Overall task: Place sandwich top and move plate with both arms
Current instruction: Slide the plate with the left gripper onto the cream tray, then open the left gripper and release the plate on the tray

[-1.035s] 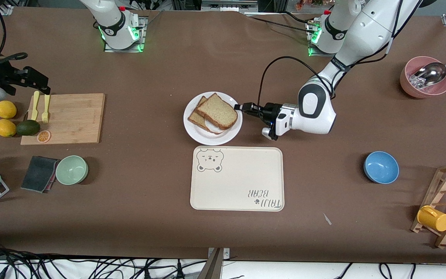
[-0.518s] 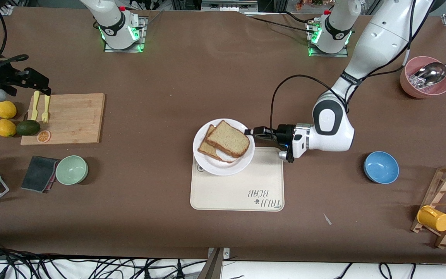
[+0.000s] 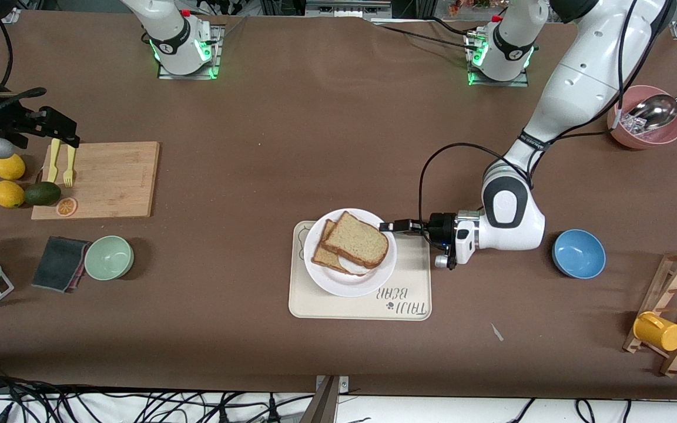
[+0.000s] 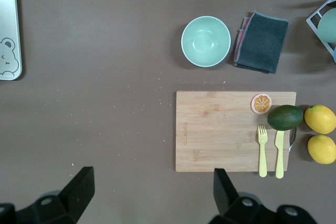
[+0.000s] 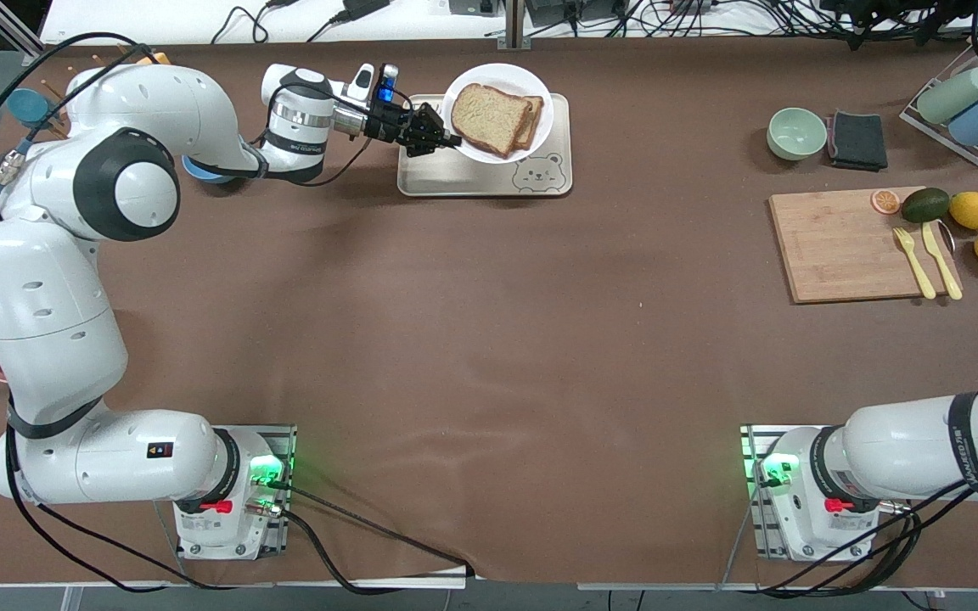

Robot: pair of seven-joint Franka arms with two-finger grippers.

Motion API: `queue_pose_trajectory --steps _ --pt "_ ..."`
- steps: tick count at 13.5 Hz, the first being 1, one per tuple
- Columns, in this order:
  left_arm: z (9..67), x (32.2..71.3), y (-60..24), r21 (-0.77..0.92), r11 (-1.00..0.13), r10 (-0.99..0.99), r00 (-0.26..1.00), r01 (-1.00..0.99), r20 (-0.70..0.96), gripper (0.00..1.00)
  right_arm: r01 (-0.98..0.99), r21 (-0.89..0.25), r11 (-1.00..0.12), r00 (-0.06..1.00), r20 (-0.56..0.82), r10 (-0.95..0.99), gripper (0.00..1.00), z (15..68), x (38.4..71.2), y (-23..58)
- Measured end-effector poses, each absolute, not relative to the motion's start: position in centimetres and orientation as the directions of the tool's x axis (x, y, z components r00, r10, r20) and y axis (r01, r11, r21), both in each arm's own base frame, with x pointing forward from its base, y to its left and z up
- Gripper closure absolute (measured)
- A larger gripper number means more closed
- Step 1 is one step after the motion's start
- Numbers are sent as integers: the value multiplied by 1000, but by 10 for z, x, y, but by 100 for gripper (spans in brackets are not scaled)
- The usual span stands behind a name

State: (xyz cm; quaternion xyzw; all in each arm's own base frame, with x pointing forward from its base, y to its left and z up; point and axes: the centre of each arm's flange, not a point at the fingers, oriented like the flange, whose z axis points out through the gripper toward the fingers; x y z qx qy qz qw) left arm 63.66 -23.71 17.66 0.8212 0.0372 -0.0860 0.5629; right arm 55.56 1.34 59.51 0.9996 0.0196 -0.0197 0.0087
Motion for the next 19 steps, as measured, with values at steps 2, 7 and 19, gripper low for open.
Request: queue_pose_trajectory --steps 2,7,19 --pt "160 643 -228 913 -365 -15 980 180 -199 96 40 16 -999 998 -40 39 0 595 556 13" --pt "125 643 -238 903 -372 -3 973 214 -232 96 40 16 -999 998 -40 39 0 595 556 14" --pt "102 652 -254 889 -396 41 972 230 -233 72 40 16 -999 998 -43 40 0 593 557 16"
